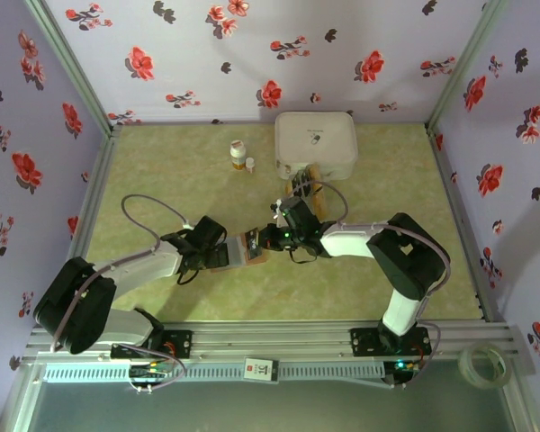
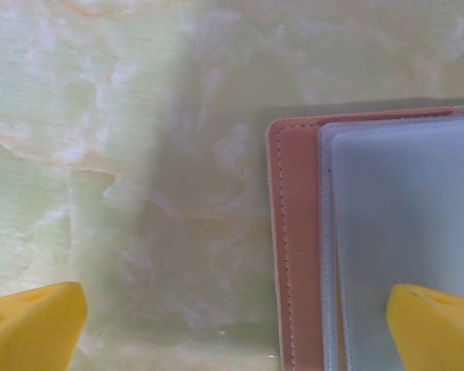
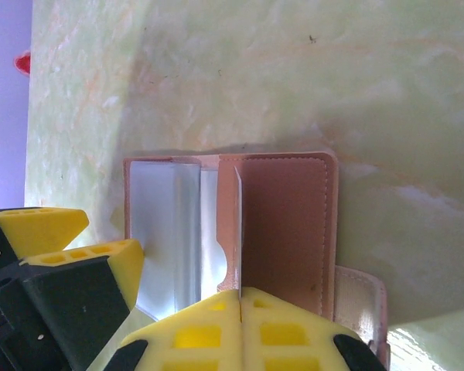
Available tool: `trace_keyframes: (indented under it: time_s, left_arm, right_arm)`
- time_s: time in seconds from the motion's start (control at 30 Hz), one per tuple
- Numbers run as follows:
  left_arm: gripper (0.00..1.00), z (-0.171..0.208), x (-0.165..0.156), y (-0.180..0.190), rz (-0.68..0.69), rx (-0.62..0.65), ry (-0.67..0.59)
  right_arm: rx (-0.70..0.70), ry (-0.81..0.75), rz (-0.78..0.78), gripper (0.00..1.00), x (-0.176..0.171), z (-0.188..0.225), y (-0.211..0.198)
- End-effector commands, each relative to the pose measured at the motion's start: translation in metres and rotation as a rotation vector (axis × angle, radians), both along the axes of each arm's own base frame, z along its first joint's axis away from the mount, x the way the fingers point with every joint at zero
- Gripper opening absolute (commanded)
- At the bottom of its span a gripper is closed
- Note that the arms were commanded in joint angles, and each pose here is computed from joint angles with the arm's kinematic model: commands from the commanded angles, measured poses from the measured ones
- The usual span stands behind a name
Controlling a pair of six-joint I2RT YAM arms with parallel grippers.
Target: Put the credit cards into the card holder
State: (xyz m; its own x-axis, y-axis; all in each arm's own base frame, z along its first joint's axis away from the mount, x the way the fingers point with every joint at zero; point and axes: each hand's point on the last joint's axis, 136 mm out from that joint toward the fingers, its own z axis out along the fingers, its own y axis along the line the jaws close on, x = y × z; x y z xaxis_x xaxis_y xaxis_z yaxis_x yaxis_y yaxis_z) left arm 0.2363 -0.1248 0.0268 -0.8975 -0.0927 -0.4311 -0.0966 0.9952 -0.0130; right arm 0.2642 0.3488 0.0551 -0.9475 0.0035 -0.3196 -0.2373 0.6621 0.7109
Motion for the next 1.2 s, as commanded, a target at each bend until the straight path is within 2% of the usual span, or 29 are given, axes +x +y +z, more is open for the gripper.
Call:
trace_keyframes:
  time_s: [0.0,0.33,0.63,0.9,1.17]
  left_arm:
    - [1.0,-0.004,-0.006,0.015,0.046,0.064,0.008]
    - [1.0,-0.003,-0.009,0.02,0.067,0.071,0.004]
    - [1.0,-0.004,-0.01,0.021,0.072,0.071,0.006]
    - [1.0,-0.005,-0.011,0.021,0.073,0.07,0.006]
    - [1.0,-0.006,-0.011,0.021,0.075,0.07,0.006]
  right_arm:
    - [-0.019,0.01,-0.016,0.0,-0.002,-0.01,-0.002]
    - [0.018,0.0,-0.01,0.0,0.0,0.003,0.004]
    - [0.185,-0.028,-0.026,0.0,0.005,0.031,0.019]
    - [0.295,-0.035,-0.051,0.0,0.007,0.028,0.028]
    - [0.298,-0.027,-0.039,0.0,0.002,0.017,0.034]
